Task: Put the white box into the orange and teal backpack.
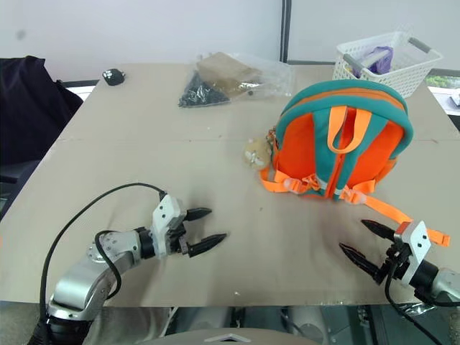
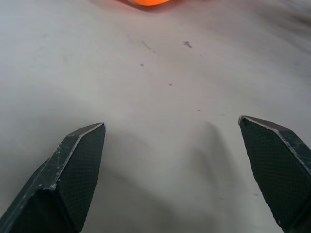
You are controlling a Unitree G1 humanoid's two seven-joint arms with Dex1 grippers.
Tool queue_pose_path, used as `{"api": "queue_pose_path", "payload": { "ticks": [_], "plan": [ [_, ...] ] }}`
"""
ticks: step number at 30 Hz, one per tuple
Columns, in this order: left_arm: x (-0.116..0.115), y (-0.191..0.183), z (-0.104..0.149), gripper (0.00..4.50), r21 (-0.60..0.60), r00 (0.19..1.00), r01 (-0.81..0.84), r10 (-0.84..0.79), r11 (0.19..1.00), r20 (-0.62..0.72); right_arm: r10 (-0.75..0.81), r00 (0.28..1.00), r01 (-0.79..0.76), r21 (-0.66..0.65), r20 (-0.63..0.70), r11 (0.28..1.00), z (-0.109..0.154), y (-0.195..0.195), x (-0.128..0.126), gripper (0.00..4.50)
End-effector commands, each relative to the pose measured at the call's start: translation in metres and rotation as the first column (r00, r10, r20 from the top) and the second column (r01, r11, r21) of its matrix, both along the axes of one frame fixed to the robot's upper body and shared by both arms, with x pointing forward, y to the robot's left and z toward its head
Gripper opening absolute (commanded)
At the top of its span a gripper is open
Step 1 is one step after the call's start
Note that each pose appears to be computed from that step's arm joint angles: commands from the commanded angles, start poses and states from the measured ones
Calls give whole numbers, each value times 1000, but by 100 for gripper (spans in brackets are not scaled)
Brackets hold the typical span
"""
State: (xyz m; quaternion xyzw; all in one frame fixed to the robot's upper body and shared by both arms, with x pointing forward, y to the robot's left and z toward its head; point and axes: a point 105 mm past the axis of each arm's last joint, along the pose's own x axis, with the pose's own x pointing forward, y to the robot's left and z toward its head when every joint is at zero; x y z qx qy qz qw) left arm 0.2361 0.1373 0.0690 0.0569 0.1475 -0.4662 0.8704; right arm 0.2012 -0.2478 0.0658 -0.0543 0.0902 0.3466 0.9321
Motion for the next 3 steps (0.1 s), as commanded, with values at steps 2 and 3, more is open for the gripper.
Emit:
{"api": "queue_pose_path", "payload": {
  "ticks": [2,3],
  "plan": [
    [-5,0,-3,450,7,1000,-19,19,1000,20,5,998,-3,-36,59,999,-2,-5,-1,443],
    [-7,0,-5,450,18,1000,-15,15,1000,20,7,998,-5,-33,62,999,-3,-5,-1,443]
  ]
}}
